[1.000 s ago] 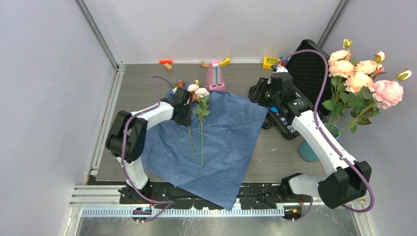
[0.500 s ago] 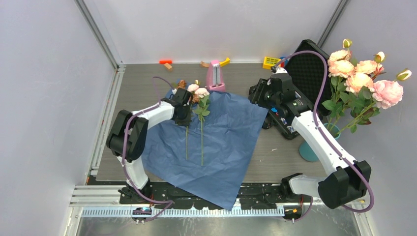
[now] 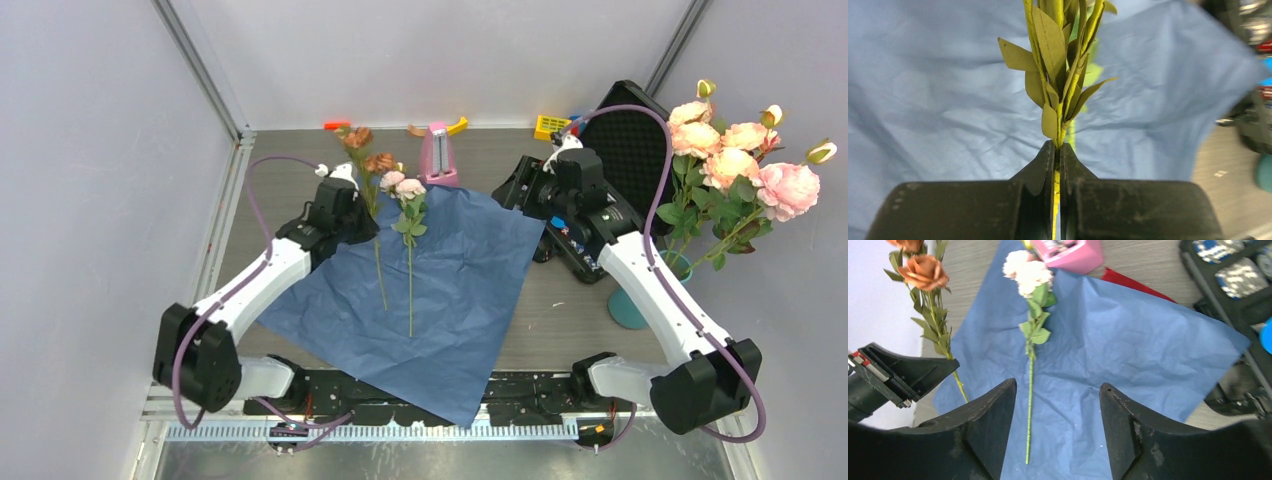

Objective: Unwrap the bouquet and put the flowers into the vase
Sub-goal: Pick up the fake flower from the wrapping paper, then insert the fake flower into the vase.

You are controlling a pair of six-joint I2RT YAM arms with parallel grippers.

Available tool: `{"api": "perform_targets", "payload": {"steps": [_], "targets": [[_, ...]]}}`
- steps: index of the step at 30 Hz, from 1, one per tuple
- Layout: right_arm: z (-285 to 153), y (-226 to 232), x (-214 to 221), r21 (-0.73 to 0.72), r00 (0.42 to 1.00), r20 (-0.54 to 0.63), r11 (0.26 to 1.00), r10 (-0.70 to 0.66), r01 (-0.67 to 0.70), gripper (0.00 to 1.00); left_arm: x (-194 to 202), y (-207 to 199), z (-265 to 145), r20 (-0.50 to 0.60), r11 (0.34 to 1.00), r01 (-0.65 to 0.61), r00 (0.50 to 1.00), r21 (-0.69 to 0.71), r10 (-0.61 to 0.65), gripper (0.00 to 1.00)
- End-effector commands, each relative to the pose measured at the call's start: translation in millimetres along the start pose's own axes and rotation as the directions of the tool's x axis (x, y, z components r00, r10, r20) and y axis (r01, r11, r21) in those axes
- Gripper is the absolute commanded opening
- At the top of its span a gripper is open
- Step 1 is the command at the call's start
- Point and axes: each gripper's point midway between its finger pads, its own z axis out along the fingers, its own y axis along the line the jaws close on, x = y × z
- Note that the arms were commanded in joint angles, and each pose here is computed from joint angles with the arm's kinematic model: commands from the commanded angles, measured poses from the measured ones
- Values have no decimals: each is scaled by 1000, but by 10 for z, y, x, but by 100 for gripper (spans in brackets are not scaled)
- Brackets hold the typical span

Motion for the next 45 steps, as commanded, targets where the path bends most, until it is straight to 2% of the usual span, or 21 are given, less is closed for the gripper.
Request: {"api": "perform_targets", "payload": {"steps": [1,6,11,17,22,28,45], "targets": [[-167,528,-138,-257,999,37,966,22,-11,72,-272,-544,-355,101,956,45,992,290,-77,0],[-327,1054,-100,-522,999,-21,852,37,-42,78,-433,-1040,-915,165,808,27,974,588,-153,0],[-490,1493,-82,-691,994,-78,714,80,-112,80,-466,-1400,-1394,159,631,-19,973,775,-166,0],[-635,1928,-19,-797,990,-122,587,69,-139,77,-449,-1696,-1744,143,458,-51,975,887,-169,0],[-668,2097,64,-819,987,-153,551,53,-157,69,-410,-1857,-1897,140,378,-70,977,923,-160,0],[-703,2180,107,-832,986,-163,532,36,-157,63,-365,-1923,-1930,132,356,-71,980,932,-150,0],[-763,2235,105,-845,985,-170,509,32,-163,36,-394,-1924,-1954,140,360,-71,976,930,-168,0]]}}
